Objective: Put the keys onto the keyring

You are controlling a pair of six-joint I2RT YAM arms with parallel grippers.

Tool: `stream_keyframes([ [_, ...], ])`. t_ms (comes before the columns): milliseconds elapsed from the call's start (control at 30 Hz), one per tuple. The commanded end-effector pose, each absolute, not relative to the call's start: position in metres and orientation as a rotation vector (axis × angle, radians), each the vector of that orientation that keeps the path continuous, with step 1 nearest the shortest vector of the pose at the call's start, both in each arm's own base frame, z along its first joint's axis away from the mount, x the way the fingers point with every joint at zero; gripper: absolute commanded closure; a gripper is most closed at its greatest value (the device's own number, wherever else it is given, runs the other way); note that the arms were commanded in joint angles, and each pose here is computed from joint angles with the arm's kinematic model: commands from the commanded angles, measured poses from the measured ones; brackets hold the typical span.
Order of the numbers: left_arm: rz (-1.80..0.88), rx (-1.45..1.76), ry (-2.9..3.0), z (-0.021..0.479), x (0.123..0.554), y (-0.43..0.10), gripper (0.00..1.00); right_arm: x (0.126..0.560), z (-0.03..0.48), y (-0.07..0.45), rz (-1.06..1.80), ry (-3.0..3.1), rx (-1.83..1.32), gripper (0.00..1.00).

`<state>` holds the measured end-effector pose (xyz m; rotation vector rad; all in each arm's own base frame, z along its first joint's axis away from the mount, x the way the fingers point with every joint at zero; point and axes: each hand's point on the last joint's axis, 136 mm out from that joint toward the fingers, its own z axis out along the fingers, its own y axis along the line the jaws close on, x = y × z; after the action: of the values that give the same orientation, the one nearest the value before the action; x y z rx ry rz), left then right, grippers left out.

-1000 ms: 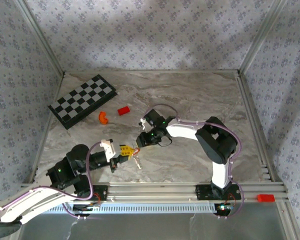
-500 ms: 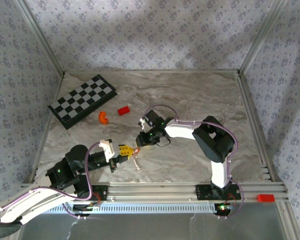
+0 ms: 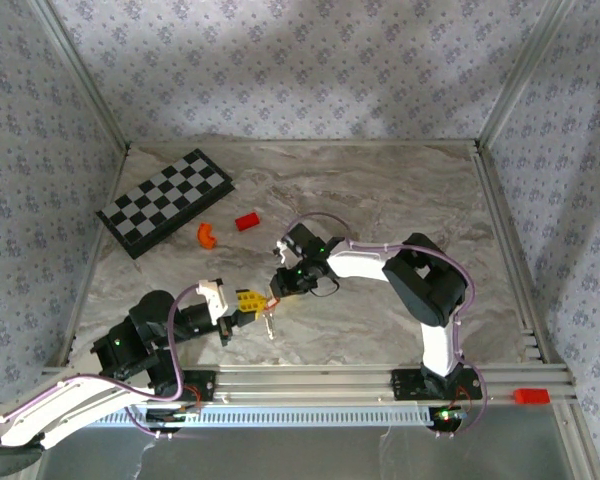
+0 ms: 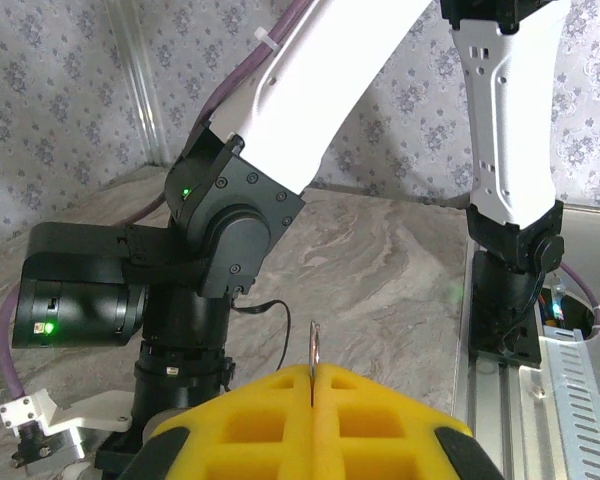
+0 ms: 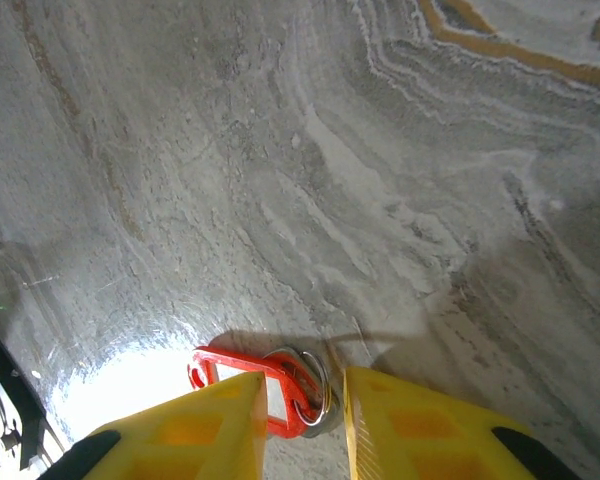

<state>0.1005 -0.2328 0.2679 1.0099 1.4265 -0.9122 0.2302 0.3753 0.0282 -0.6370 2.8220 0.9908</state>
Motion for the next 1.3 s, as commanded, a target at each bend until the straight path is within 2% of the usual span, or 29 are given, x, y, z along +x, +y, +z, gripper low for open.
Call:
stream_keyframes([
  [0,-0.942,0.983,1.373,0.283,0.097,-0.233,1.0,0.225,0.021,0.374,0.99,2.872,-0.614,0.74],
  [833,-0.925,0.98,1.375,0.282,0.099,-0.231,1.0,0.226,0.021,0.381,1.043,2.865,-0.572,0.85],
  [1267,-0.926,0.978,1.375,0.283,0.099,-0.231,1.0,0.227,0.036,0.379,0.986,2.8,-0.624,0.97],
])
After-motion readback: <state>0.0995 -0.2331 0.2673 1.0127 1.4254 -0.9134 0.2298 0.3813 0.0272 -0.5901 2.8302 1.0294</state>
